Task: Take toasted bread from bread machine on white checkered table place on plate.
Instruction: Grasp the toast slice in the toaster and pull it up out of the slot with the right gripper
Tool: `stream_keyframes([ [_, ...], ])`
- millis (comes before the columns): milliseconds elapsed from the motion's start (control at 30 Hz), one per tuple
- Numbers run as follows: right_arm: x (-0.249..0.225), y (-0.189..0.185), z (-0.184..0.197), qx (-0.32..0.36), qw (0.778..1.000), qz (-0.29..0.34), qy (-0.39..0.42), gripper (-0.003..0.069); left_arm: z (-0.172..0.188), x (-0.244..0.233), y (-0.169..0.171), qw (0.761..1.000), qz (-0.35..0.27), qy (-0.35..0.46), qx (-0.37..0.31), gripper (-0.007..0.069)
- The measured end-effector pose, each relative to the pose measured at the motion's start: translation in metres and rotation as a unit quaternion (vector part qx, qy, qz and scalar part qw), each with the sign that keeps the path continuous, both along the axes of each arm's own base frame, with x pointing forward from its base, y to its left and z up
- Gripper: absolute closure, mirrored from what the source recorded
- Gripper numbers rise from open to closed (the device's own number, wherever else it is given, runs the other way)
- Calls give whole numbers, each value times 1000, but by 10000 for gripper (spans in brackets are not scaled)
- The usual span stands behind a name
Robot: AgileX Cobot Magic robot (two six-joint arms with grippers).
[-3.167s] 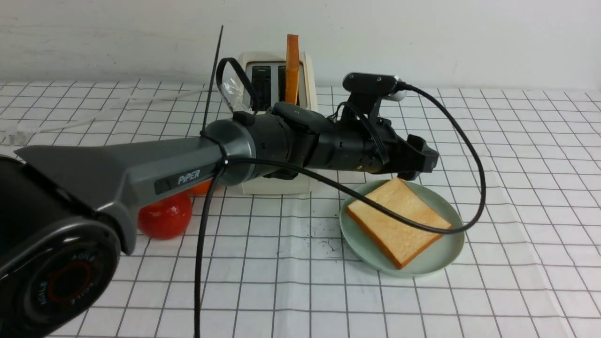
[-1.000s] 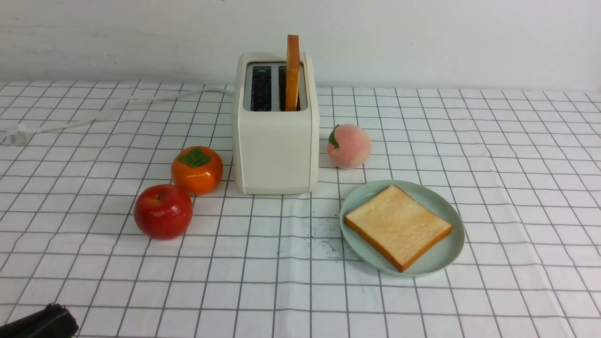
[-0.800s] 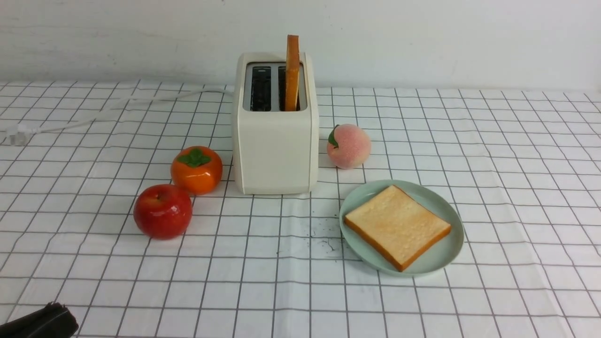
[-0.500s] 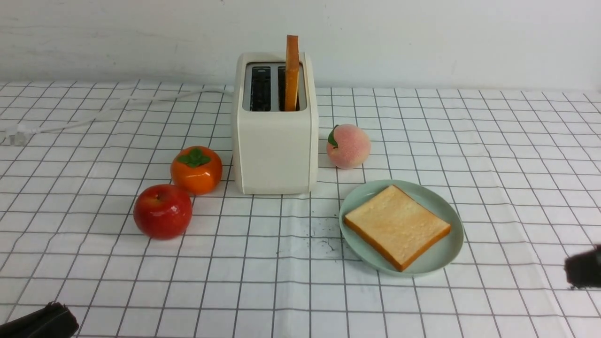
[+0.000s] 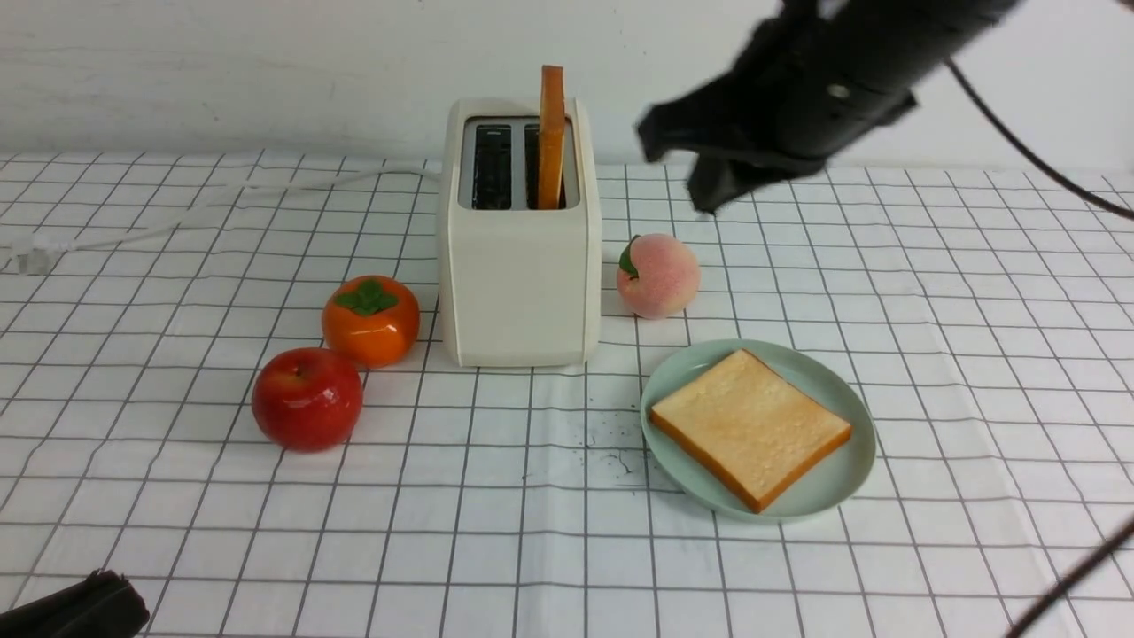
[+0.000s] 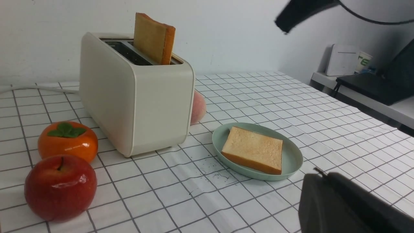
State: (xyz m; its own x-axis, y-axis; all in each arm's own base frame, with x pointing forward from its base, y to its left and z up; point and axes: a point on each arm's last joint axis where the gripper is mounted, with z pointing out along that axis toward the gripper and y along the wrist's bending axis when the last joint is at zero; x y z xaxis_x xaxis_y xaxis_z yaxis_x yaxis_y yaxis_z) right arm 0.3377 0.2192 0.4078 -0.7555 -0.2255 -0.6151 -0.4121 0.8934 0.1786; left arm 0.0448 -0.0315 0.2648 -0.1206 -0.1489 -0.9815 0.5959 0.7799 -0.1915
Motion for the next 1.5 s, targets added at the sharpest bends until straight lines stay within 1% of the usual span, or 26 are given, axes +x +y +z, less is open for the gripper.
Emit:
stream_keyframes([
  [33, 11, 12, -5, -2, 1000, 5, 3, 621, 0, 0, 0, 1000, 0, 0, 0, 638],
  [67, 12, 14, -1, 1, 1000, 5, -2, 617, 0, 0, 0, 1000, 0, 0, 0, 638],
  [167, 39, 36, -2, 14, 1000, 2, -24, 574, 0, 0, 0, 1000, 1, -2, 2, 638],
  [200, 41, 37, -6, 12, 1000, 1, -19, 571, 0, 0, 0, 1000, 1, -2, 2, 638],
  [233, 51, 43, -7, 24, 999, -12, -31, 543, 0, 0, 0, 1000, 1, -2, 2, 638],
  [267, 53, 44, -4, 28, 999, -14, -39, 533, 0, 0, 0, 1000, 1, -2, 2, 638],
  [400, 75, 50, -16, 41, 995, -62, -68, 382, 0, 0, 0, 1000, 1, -2, 2, 638],
  [433, 77, 51, -19, 40, 995, -66, -69, 366, 0, 0, 0, 1000, 1, -2, 2, 638],
  [467, 84, 53, -26, 41, 993, -76, -77, 313, 0, 0, 0, 1000, 1, -2, 2, 638],
  [533, 93, 58, -38, 46, 992, -79, -88, 242, 0, 0, 0, 1000, 1, -2, 2, 638],
  [633, 104, 66, -49, 62, 989, -78, -106, 170, 0, 0, 0, 1000, 1, -2, 2, 638],
  [733, 112, 70, -58, 72, 987, -78, -125, 136, 0, 0, 0, 1000, 1, -3, 2, 638],
  [800, 115, 71, -60, 70, 985, -79, -137, 134, 0, 0, 0, 1000, 0, -3, 2, 638],
  [900, 122, 72, -66, 57, 982, -83, -162, 156, 0, 0, 0, 1000, 0, -3, 2, 638],
  [967, 126, 73, -73, 51, 981, -83, -170, 193, 0, 0, 0, 1000, 0, -3, 2, 638],
  [1133, 132, 76, -88, 42, 982, -83, -164, 323, 0, 0, 0, 1000, 0, -3, 2, 638],
  [1167, 132, 77, -91, 40, 982, -82, -163, 376, 0, 0, 0, 1000, 0, -3, 2, 638],
  [1200, 132, 77, -91, 40, 982, -82, -162, 382, 0, 0, 0, 1000, 0, -3, 2, 638],
  [1267, 133, 77, -92, 40, 983, -82, -162, 462, 0, 0, 0, 1000, 0, -3, 2, 638],
  [1367, 133, 77, -92, 38, 982, -83, -163, 508, 0, 0, 0, 1000, 0, -3, 2, 638],
  [1500, 133, 76, -92, 37, 982, -83, -163, 531, 0, 0, 0, 1000, 0, -3, 2, 638],
])
